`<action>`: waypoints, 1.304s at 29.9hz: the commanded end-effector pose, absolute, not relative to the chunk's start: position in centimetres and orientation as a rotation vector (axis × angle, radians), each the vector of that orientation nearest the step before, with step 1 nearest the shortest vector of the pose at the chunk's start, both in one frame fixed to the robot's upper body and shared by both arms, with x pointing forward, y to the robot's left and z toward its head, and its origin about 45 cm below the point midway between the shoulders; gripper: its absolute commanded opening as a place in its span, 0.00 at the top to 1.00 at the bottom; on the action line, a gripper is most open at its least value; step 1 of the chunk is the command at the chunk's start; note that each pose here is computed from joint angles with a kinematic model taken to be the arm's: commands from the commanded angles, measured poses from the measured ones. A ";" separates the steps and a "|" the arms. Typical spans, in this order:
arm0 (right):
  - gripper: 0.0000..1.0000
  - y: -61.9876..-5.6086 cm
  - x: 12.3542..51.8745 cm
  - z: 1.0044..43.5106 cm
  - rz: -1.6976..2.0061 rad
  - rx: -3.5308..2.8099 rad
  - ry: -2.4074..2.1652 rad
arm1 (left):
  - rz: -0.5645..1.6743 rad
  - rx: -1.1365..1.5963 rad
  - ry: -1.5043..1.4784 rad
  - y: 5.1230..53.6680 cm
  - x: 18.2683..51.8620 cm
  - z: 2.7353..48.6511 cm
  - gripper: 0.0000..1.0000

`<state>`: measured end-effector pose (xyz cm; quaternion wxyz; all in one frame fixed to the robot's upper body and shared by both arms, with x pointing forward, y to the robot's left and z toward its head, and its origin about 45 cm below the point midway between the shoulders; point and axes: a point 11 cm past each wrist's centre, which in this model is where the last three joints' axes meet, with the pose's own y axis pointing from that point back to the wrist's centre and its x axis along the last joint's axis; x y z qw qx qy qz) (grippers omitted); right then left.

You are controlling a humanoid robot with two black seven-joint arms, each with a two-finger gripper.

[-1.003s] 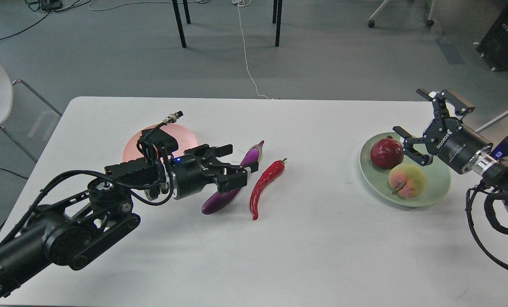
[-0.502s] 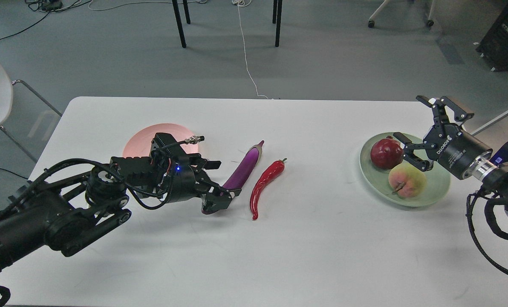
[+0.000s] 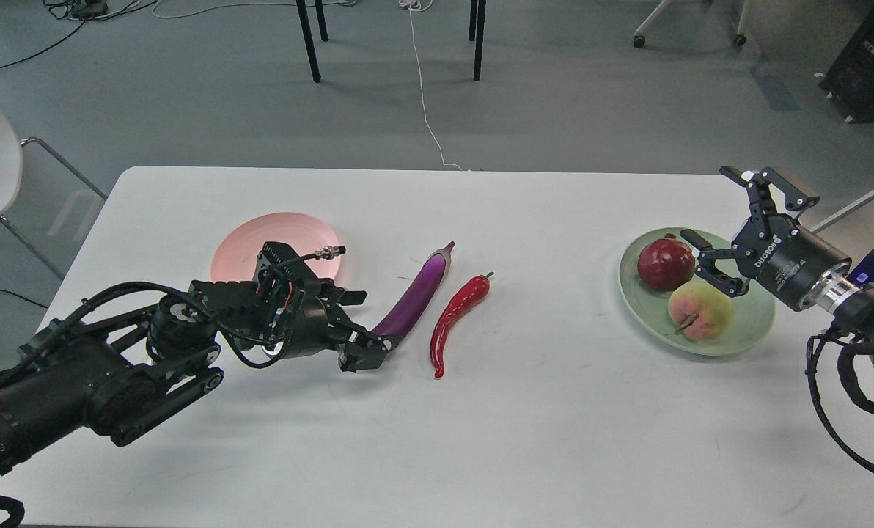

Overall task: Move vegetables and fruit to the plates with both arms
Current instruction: 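Reach the left gripper to the purple eggplant and grasp it, then lift the eggplant and lower it onto the pink plate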

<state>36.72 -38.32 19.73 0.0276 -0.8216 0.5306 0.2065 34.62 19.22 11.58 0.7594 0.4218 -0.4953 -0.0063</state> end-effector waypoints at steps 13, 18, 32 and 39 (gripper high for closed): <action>0.02 -38.3 36.6 19.6 0.644 -2.537 1.638 | -0.015 0.931 -1.045 18.1 34.9 9.9 0.25; 0.02 -38.3 36.6 19.5 0.647 -2.537 1.637 | -0.014 0.934 -1.044 18.2 35.0 9.9 0.45; 0.02 -37.9 36.5 19.3 0.656 -2.538 1.627 | 0.028 0.930 -1.133 18.0 37.7 13.3 0.83; 0.02 -37.7 36.5 19.2 0.661 -2.540 1.621 | 0.085 1.028 -1.203 22.7 40.4 16.6 0.83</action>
